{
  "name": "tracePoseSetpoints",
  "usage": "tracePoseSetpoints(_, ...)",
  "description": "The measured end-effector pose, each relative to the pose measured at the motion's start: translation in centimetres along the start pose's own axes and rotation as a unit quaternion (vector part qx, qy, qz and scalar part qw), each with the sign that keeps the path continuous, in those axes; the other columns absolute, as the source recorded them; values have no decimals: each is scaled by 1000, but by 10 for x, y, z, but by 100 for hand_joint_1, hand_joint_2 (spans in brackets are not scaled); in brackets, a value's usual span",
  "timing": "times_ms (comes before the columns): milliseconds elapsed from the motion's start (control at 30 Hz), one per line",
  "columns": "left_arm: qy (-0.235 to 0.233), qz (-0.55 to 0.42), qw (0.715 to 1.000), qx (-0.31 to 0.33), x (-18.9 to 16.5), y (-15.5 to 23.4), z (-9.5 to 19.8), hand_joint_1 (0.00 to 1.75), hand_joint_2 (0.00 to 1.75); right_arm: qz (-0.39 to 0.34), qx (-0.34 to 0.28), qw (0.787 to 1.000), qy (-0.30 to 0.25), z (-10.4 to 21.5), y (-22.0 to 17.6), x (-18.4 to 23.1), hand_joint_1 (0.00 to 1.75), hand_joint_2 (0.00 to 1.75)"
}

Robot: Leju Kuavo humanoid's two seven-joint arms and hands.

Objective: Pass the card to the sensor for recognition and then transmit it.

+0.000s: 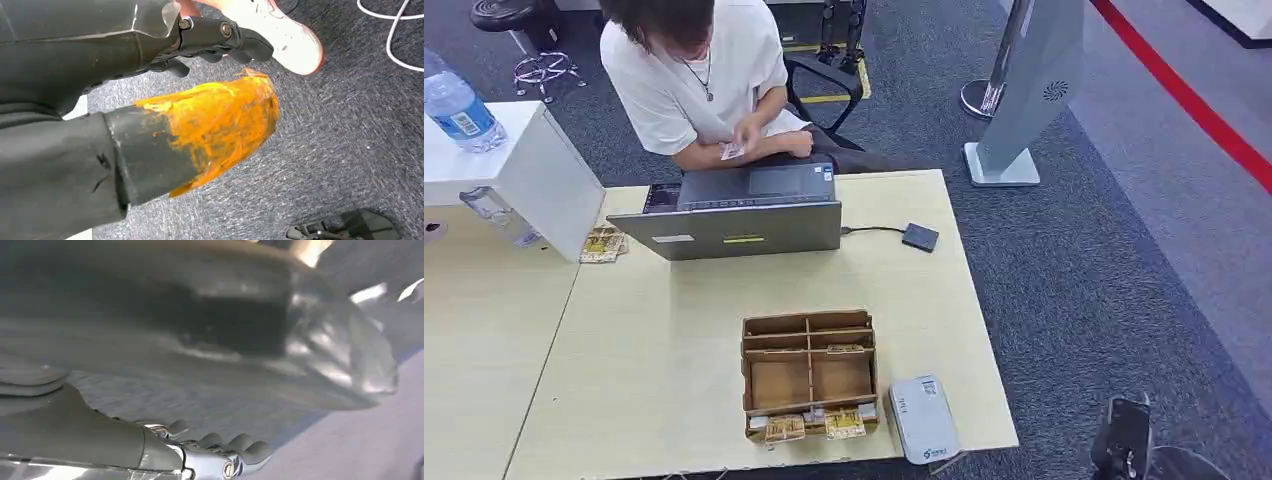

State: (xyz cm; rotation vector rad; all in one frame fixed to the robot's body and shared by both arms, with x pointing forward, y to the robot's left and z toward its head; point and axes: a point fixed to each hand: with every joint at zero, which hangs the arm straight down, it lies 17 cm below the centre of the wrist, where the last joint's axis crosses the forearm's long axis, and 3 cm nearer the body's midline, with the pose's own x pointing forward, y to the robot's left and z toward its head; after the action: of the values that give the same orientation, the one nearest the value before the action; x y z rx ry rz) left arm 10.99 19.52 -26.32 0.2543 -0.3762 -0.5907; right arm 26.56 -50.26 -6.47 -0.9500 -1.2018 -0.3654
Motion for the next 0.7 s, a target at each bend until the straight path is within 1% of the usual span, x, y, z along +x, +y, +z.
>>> tracePoseSetpoints(100, 0, 0, 1000, 0, 1, 0, 0, 0, 0, 6, 2, 1000, 31, 6, 0, -24, 0, 0)
tracePoseSetpoints(233, 0, 0, 1000, 0, 1, 0, 0, 0, 0, 12, 4, 998, 65, 12, 1, -45, 0, 0)
tracePoseSetpoints(367, 1, -1, 1000, 0, 0, 0, 0, 0, 0, 37, 13, 990, 138, 27, 0, -87, 0, 0)
tracePoseSetpoints(467, 2, -1, 1000, 0, 0, 0, 0, 0, 0, 56, 31, 977, 204, 52, 2, -122, 0, 0)
tracePoseSetpoints(600, 2, -1, 1000, 0, 0, 0, 0, 0, 0, 57, 33, 976, 208, 54, 2, -124, 0, 0)
tracePoseSetpoints(633, 2, -1, 1000, 1, 0, 0, 0, 0, 0, 64, 41, 971, 228, 63, 4, -134, 0, 0)
tracePoseSetpoints(667, 5, -1, 1000, 3, -1, 1, 0, 0, 0, 94, 75, 951, 285, 93, 12, -160, 0, 0)
tracePoseSetpoints(700, 7, -3, 1000, 10, -2, 3, 0, 0, 0, 135, 146, 907, 370, 148, 35, -190, 0, 0)
